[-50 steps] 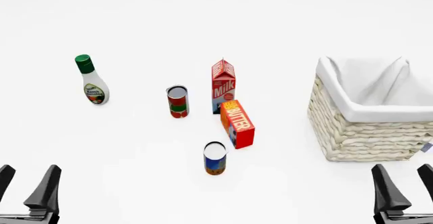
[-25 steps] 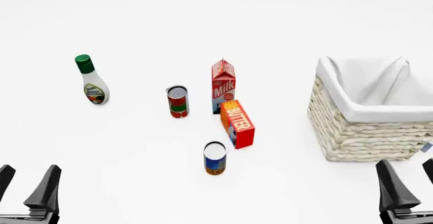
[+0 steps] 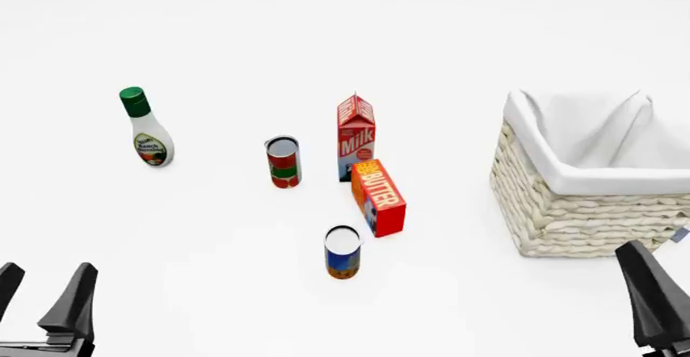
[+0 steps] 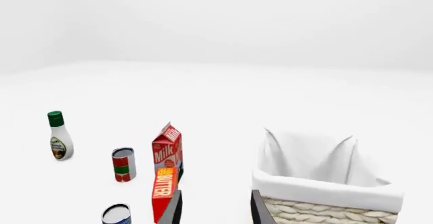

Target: Pick the alphabet soup and place it in the basket.

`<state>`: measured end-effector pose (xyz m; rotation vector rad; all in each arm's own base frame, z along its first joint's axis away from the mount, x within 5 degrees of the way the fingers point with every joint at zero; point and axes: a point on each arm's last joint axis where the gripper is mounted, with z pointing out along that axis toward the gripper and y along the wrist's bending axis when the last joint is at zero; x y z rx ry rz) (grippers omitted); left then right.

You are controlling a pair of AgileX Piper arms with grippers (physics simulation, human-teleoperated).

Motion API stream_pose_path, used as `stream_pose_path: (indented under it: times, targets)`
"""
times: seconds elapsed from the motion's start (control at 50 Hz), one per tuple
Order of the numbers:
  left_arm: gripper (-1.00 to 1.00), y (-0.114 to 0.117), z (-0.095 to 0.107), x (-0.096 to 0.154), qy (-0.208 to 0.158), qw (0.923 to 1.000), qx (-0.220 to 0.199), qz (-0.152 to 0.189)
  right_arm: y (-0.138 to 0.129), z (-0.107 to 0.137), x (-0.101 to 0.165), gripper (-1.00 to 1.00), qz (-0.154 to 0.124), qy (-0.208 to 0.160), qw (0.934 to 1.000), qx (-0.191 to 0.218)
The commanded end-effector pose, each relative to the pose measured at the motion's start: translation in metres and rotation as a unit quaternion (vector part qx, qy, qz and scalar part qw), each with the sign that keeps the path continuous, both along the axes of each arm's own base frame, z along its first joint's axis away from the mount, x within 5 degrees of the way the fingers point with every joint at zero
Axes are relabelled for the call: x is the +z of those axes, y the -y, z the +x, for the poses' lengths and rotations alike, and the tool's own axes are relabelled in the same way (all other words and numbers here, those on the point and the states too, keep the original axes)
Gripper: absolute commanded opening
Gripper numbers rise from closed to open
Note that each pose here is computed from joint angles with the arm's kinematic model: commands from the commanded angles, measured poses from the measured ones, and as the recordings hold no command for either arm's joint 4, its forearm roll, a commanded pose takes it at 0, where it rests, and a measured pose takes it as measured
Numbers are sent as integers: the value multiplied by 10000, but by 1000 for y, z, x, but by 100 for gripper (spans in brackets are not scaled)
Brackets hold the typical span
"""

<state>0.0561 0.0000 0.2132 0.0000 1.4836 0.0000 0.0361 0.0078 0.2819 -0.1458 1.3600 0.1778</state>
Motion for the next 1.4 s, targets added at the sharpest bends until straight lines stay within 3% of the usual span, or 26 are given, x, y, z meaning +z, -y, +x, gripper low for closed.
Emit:
stream_pose_path:
  times: [0.02, 0.28, 0.6, 1.4]
  targets:
    - [100, 0, 0, 0, 0, 10000, 0, 0, -3, -4, 8, 100, -27, 77, 9987, 498]
    - [100, 0, 0, 0, 0, 10000, 0, 0, -6, -4, 6, 100, -95, 78, 9952, 973]
    - [100, 0, 0, 0, 0, 10000, 0, 0, -22, 15, 6, 100, -177, 50, 9880, 1534]
    - [100, 0, 0, 0, 0, 10000, 0, 0, -79, 67, 1, 100, -397, -143, 9711, 2349]
